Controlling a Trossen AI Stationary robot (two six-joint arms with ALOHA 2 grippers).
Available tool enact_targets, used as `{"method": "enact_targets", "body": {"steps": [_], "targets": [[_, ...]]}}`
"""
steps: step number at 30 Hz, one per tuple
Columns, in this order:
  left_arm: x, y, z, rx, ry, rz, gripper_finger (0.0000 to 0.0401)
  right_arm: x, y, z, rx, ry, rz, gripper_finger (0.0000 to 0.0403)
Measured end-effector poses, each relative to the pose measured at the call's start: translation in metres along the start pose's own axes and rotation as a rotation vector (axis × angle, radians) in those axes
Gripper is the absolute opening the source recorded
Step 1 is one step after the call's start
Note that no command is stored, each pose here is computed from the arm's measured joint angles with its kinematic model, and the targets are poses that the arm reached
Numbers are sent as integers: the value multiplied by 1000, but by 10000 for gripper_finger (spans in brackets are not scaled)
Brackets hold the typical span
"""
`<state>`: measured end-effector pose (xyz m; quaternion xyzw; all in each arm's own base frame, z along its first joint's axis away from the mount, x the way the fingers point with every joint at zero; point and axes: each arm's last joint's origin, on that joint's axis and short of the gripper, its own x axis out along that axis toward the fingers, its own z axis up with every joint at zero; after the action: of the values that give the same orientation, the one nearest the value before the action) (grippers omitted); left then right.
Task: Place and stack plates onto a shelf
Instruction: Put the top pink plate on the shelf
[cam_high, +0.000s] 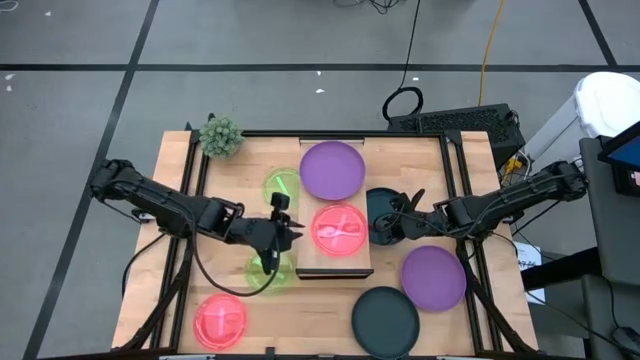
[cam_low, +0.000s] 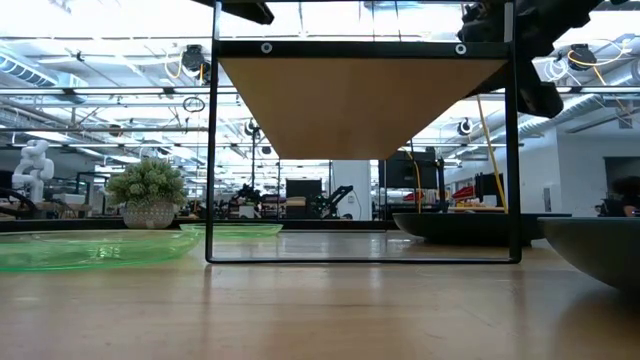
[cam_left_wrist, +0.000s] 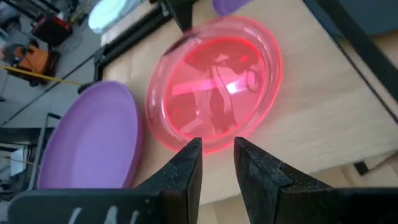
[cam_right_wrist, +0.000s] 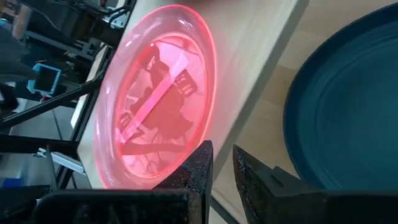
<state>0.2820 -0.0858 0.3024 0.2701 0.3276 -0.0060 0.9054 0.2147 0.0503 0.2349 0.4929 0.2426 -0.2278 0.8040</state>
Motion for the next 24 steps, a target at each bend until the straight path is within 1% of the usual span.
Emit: {"method": "enact_targets", "body": {"steps": [4,11,17,24], "targets": [[0,0,0,-1,2,0,99,0,3,1,1,-8,28,31],[1,1,0,-6,0,9,99,0,3,1,2,-8,28,2],[1,1,0,-45,2,19,99,0,3,1,9,-9,30,1],[1,1,0,-91,2,21,99,10,7,-2,2,-13,47,0]]}}
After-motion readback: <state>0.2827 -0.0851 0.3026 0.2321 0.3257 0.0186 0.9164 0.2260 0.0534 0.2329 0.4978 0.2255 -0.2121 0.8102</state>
